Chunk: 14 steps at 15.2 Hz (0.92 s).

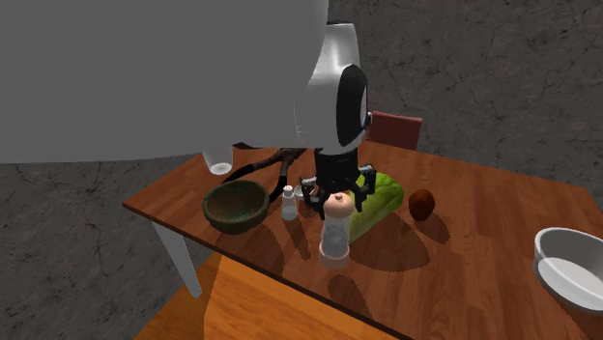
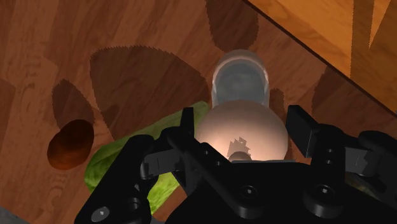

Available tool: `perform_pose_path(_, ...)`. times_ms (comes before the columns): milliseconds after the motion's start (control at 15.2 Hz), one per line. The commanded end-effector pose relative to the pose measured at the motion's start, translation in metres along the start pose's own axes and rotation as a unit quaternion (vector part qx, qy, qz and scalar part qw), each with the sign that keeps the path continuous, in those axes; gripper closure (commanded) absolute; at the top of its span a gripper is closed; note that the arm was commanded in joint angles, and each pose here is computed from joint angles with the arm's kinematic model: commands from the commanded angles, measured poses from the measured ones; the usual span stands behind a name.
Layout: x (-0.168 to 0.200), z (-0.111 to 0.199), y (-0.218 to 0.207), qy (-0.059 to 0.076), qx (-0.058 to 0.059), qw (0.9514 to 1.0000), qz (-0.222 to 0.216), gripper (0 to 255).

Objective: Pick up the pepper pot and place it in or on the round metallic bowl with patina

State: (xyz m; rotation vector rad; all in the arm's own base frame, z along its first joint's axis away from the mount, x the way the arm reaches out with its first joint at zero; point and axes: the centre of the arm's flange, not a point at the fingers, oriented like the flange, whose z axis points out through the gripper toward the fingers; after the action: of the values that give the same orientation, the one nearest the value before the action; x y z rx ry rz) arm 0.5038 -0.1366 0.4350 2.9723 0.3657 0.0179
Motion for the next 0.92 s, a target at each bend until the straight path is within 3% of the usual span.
perform_pose_path(0, 0.001, -0.012, 0.002, 0.000, 0.000, 1.0000, 0.000, 255)
perform_pose_path(858, 0.000, -0.080, 0.012, 0.000, 0.000, 1.0000, 0.000, 255)
